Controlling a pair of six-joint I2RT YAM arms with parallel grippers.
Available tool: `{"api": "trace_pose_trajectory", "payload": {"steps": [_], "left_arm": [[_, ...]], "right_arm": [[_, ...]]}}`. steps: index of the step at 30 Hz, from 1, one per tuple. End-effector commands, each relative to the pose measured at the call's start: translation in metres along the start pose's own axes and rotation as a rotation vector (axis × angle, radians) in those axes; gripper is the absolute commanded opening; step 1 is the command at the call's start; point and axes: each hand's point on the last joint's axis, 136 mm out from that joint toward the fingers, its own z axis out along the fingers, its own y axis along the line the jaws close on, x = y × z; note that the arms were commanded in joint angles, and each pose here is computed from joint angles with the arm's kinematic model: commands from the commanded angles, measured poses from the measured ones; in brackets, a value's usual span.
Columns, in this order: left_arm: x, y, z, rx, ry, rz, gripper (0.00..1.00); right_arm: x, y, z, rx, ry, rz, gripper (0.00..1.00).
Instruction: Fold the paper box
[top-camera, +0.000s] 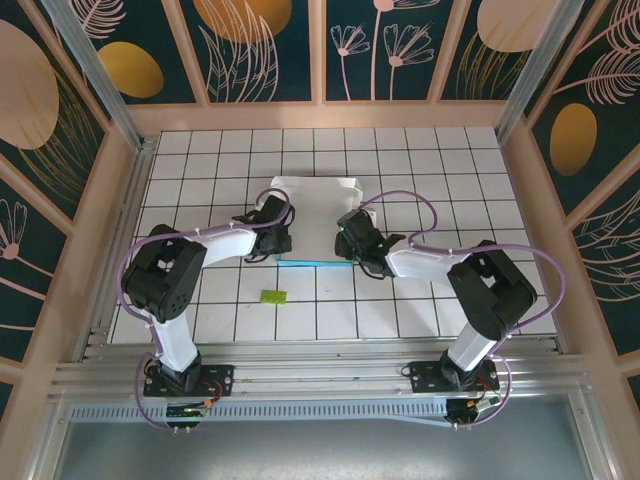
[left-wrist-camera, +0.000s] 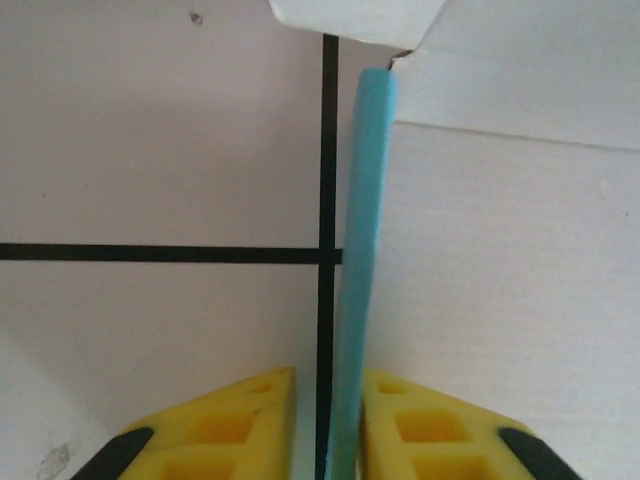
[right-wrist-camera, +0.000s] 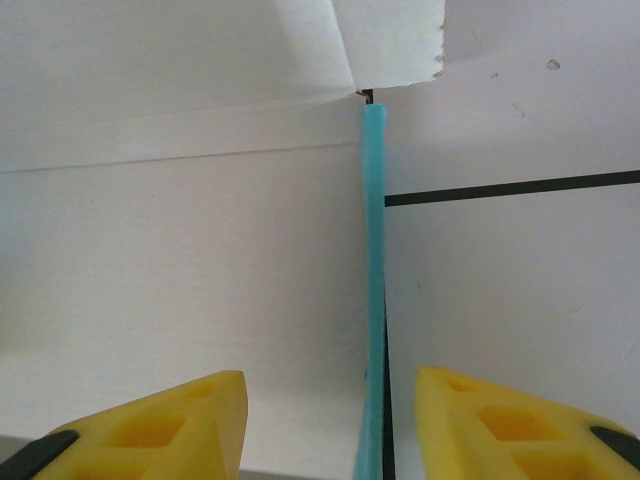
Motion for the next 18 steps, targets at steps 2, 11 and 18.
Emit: {"api": "trace_pose_trajectory", "payload": {"steps": [2,11,18], "left_arm": [[0.006,0.0,0.006,-0.004,0.037,0.019,0.18],[-0.002,-0.004,0.02,-0.005,0.01,0.024,0.11],[-0.05,-0.01,0.028,-0.045,-0.094,0.038,0.17]], "right_arm": [[0.007,-0.012,0.008,0.021,0.023,0.026,0.48],[-0.005,-0.013,0.038,0.009,0.003,0.041,0.41],[-0.034,-0.022,0.056,0.017,-0.049,0.093,0.37]]}}
